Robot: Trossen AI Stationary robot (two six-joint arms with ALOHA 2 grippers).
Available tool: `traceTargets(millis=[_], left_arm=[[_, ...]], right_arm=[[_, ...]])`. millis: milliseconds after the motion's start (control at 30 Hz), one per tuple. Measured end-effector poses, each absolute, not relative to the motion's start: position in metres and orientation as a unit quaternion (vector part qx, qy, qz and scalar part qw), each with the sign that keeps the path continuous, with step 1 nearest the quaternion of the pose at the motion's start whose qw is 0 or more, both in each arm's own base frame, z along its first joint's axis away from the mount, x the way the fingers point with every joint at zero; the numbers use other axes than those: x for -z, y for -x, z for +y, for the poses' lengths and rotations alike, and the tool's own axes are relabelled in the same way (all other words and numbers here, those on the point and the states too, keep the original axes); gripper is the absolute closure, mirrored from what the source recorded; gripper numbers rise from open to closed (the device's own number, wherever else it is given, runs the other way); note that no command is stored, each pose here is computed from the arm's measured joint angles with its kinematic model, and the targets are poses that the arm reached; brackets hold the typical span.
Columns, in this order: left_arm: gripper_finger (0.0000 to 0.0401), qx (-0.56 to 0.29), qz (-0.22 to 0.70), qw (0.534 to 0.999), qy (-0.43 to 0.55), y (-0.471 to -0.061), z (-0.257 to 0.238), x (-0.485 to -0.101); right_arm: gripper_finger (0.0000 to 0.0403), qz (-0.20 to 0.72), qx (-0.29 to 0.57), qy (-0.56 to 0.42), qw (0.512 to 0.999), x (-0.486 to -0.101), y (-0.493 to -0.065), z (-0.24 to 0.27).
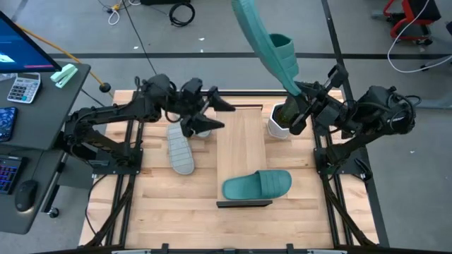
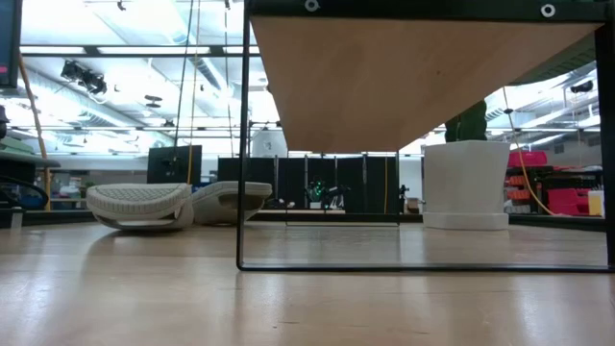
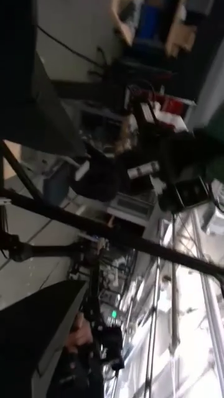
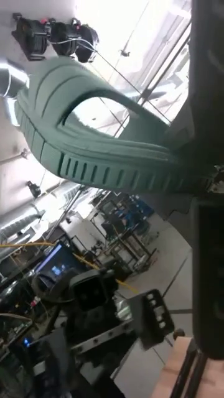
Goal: Pick and place slides into the shelf
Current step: Put the green slide on the shelf
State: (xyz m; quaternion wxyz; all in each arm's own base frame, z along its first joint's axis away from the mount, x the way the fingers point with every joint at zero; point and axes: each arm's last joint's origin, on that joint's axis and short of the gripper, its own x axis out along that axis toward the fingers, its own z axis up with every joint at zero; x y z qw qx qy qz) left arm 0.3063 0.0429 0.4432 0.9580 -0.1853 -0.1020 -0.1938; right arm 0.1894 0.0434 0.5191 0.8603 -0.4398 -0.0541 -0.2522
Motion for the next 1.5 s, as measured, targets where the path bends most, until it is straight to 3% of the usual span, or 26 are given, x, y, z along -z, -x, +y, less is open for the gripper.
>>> traceTargets(millis=[200,467,900,1267,1500], left_arm=[[0.0004,0.17,-0.039,0.966,0.19,-0.31,0.046,-0.429],[0.0015,0.136,0.05,0.967,0.209,-0.309,0.054,-0.41],[0.0016,0.132,0.116,0.954,0.242,-0.277,0.06,-0.414],[0.0017,0.111,0.111,0.949,0.274,-0.223,0.053,-0.439],[0.0017,0.115,0.092,0.946,0.29,-0.208,0.047,-0.448]], right_arm=[[0.0363,-0.042,0.248,0.446,0.859,-0.517,-0.187,0.044],[0.0363,0.01,0.249,0.427,0.869,-0.513,-0.165,0.048],[0.0363,0.128,0.148,0.407,0.892,-0.474,-0.144,0.059],[0.0363,0.246,0.067,0.383,0.888,-0.44,-0.137,0.06],[0.0363,0.318,-0.003,0.406,0.857,-0.423,-0.137,0.063]])
